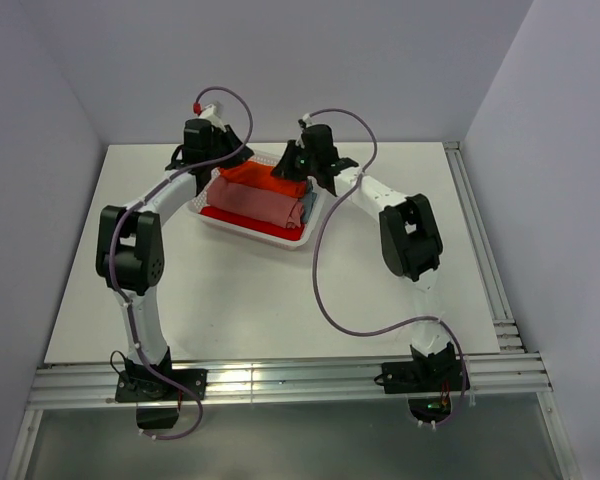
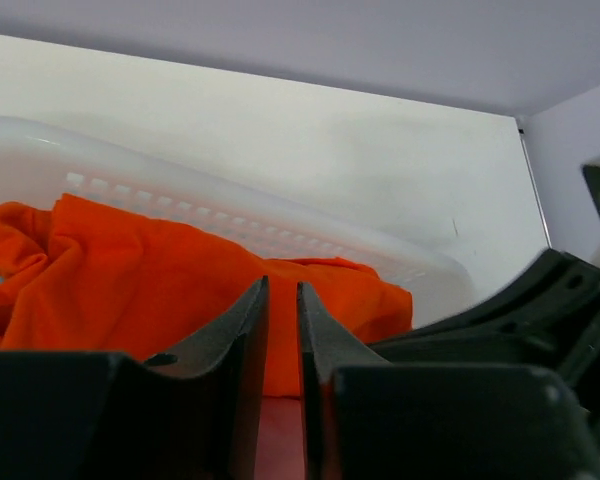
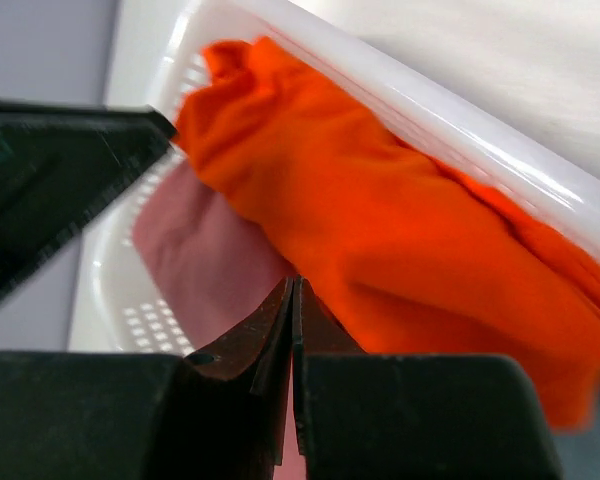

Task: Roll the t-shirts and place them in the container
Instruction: Place the rolled tshirt into the container

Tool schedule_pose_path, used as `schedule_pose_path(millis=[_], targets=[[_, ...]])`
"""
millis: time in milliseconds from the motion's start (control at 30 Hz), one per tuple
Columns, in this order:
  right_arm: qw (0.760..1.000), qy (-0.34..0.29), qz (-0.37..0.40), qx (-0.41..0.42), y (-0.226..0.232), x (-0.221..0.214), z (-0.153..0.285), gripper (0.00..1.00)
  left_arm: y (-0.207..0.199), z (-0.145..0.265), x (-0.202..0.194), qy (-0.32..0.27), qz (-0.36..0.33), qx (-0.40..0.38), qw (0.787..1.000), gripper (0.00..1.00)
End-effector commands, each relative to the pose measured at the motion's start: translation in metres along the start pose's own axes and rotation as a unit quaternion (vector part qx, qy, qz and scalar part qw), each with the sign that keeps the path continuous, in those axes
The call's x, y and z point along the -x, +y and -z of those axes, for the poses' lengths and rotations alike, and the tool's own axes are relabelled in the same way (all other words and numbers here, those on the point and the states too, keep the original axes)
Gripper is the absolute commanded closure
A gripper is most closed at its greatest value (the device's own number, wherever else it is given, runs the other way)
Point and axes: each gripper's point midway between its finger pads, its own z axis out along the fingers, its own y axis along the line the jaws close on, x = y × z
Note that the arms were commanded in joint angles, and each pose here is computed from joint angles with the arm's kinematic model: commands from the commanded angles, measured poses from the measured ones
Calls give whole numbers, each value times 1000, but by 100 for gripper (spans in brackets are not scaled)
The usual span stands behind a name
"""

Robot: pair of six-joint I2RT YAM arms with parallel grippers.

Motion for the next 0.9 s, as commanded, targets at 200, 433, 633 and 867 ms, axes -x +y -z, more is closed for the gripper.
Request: schedule_pose_path(millis=[200, 433, 633, 867], targets=[[998, -27, -34, 39, 6, 14, -46, 93, -13, -3, -17, 20, -15, -56, 998, 83], [998, -8, -55, -1, -20, -3, -57, 94, 2, -25, -41, 53, -8, -51, 997, 87], [998, -28, -48, 41, 3, 13, -43, 94, 0, -19, -17, 31, -21, -34, 999, 87], [994, -60, -30, 82, 31, 45, -5, 94, 8, 10, 27, -17, -18, -20, 999, 86]])
